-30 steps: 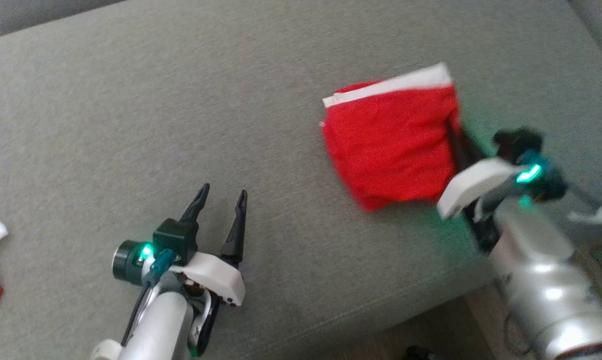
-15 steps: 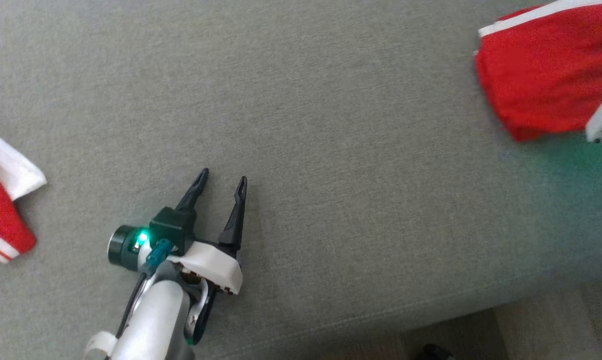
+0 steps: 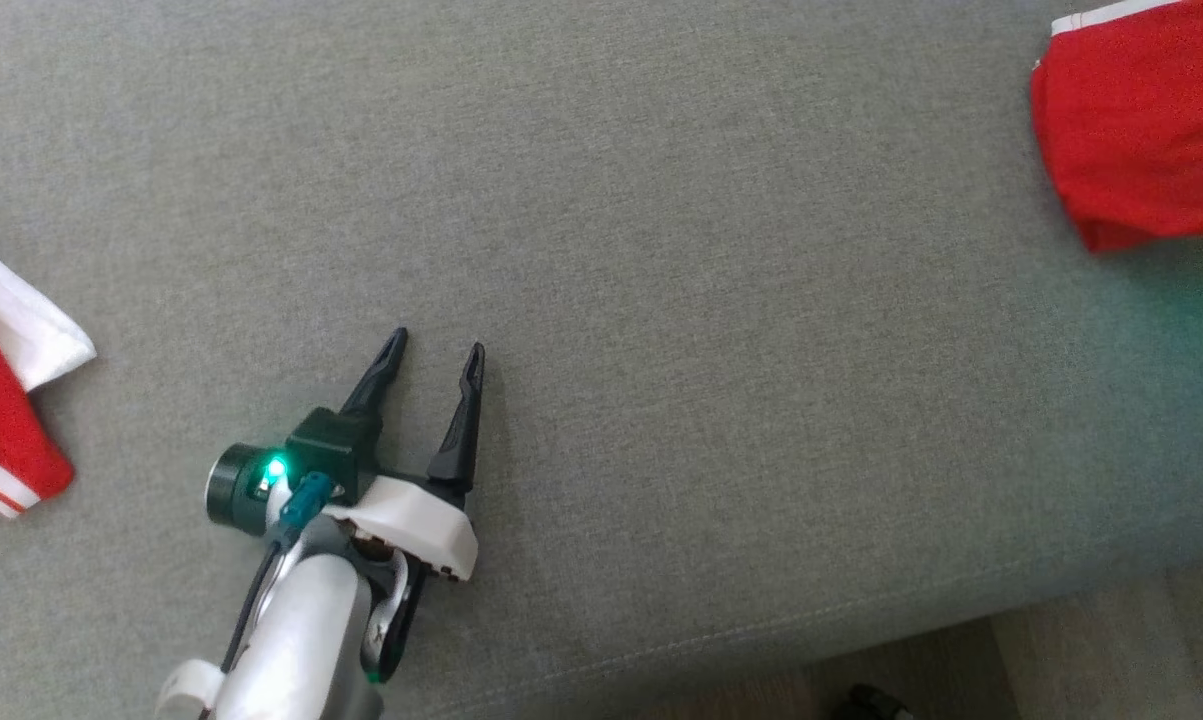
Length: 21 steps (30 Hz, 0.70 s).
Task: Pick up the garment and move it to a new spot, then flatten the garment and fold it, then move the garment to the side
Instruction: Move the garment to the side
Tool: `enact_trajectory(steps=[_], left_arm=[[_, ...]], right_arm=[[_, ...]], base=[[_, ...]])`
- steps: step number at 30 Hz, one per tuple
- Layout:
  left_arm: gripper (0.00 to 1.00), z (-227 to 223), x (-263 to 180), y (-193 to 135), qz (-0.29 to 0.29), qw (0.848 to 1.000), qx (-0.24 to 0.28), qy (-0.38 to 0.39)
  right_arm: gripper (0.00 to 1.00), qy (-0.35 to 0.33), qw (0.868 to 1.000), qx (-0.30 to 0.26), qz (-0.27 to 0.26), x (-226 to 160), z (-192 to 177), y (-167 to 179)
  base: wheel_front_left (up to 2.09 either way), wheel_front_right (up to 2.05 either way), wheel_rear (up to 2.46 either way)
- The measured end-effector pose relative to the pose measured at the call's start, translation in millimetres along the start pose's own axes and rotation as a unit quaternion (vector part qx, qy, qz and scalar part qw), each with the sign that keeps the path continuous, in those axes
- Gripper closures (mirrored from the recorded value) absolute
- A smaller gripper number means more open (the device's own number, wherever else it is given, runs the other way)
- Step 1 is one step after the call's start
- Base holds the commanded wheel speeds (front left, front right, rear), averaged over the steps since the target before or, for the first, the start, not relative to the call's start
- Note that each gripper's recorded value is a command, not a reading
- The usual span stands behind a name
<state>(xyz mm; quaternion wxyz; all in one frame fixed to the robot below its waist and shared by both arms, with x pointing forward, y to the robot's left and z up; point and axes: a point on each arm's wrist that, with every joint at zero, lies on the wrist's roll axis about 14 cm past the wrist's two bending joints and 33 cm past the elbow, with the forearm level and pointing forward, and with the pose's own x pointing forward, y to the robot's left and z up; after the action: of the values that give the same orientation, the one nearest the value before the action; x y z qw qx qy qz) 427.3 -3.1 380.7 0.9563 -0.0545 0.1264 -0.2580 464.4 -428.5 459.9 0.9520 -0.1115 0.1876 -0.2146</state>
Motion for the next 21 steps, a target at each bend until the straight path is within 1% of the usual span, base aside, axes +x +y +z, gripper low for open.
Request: enact_trajectory(steps=[3, 7, 9, 13, 17, 19, 21], left_arm=[[0.00, 2, 0, 4, 0.006, 1.000, 0.001, -0.002], [0.00, 5, -2, 9, 0.015, 1.000, 0.003, -0.006], [0.00, 9, -3, 13, 0.024, 1.000, 0.005, -0.010], [0.00, 19, -9, 22, 0.049, 0.999, 0.010, -0.021], [0.00, 26, -21, 39, 0.086, 0.996, 0.013, -0.029], [0.00, 28, -30, 47, 0.105, 0.994, 0.015, -0.030], [0.00, 31, -38, 56, 0.125, 0.991, 0.014, -0.034]], right_arm=[[0.00, -0.016, 1.000, 0.000, -0.001, 1, 8, 0], [0.00, -0.066, 0.998, -0.008, -0.002, 2, 35, 1], [0.00, -0.096, 0.995, -0.007, 0.008, 2, 52, 13], [0.00, -0.141, 0.988, 0.011, 0.059, -5, 79, 65], [0.00, -0.181, 0.976, 0.033, 0.117, -20, 102, 118], [0.00, -0.190, 0.970, 0.046, 0.144, -32, 102, 141], [0.00, -0.182, 0.966, 0.060, 0.171, -44, 90, 163]], base=[[0.00, 0.00, 0.00], [0.00, 0.00, 0.00], [0.00, 0.00, 0.00], [0.00, 0.00, 0.00], [0.00, 0.00, 0.00], [0.00, 0.00, 0.00], [0.00, 0.00, 0.00]])
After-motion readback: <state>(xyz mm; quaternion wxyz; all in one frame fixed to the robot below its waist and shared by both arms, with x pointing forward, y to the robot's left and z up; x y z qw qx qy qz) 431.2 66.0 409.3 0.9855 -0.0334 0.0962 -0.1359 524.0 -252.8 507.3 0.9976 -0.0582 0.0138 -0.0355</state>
